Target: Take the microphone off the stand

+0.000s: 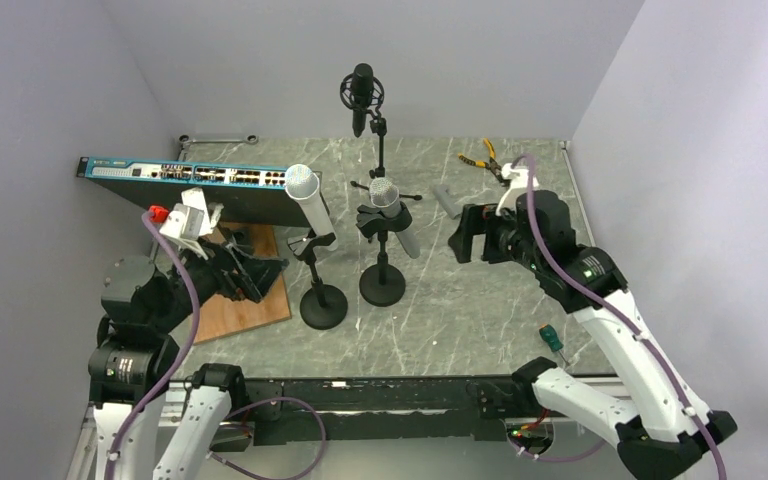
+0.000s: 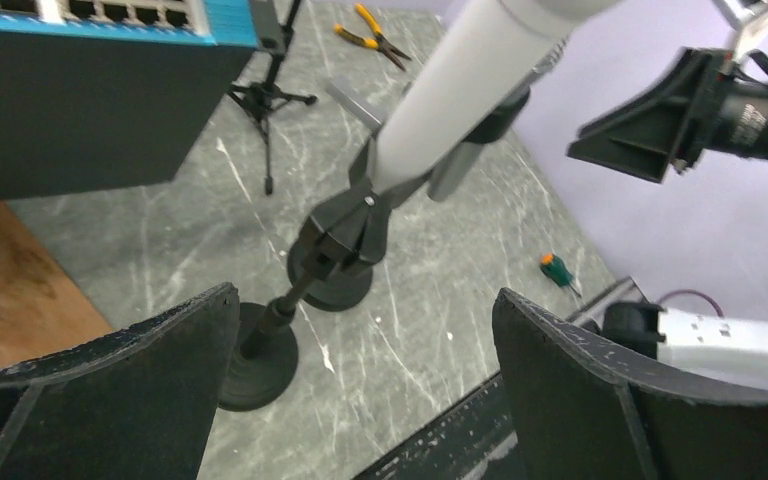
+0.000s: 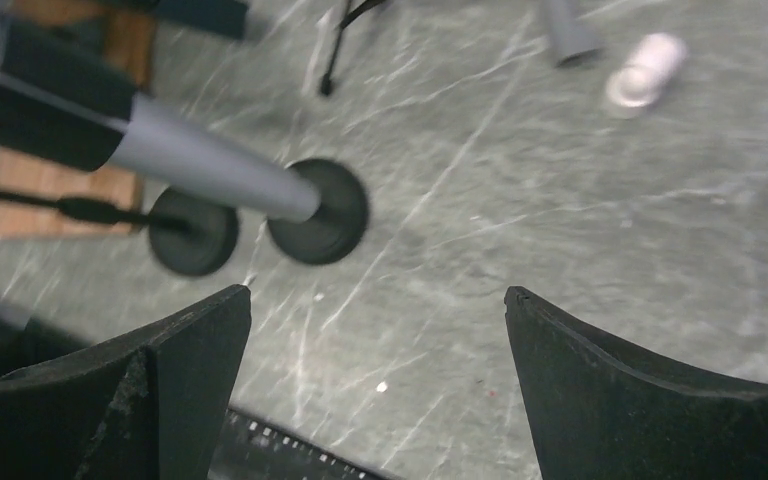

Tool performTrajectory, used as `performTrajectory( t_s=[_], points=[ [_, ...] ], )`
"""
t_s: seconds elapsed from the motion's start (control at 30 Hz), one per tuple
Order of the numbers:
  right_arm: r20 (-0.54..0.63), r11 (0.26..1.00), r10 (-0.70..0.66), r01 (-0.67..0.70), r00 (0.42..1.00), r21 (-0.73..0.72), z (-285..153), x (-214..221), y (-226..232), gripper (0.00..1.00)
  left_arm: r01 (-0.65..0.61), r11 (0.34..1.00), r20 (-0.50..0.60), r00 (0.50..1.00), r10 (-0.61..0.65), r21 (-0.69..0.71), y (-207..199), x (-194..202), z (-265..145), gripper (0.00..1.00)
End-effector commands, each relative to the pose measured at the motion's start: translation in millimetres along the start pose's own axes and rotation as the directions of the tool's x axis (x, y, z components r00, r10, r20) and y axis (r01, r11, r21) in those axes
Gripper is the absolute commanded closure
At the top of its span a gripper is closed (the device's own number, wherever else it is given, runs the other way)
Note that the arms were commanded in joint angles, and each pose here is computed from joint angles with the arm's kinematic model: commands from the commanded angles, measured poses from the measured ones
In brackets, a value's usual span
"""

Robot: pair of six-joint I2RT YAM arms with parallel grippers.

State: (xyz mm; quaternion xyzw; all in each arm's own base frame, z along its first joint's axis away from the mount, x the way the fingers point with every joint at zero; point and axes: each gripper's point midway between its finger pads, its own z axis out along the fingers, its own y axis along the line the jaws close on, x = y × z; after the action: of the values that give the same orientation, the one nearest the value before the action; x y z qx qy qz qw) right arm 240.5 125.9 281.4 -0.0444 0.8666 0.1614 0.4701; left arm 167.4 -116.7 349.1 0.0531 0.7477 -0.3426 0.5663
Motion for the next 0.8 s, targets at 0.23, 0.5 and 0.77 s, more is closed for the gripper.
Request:
performTrajectory(
  t_s=[0.23,0.5,0.77],
  points=[
    [0.056,0.951,-0.082,0.095,0.995,-0.295,-6.6,-17.1,99.5,0.0,-0.071,0.974,0.006,0.997,0.071,0.217,-33.1,6.4,-4.1,0.01],
    [0.176,0.973,0.083,-0.042,0.981,-0.225,-12.6,-46.3,103.6,0.0,-0.034,0.958,-0.021,0.999,0.042,0.283,-35.5,12.1,7.3,0.01],
    [0.205,0.783,-0.013,0.137,0.979,-0.607,-56.4,-50.2,171.8,0.0,-0.134,0.958,-0.02,0.989,0.144,0.251,-16.8,21.3,25.5,0.01]
  ],
)
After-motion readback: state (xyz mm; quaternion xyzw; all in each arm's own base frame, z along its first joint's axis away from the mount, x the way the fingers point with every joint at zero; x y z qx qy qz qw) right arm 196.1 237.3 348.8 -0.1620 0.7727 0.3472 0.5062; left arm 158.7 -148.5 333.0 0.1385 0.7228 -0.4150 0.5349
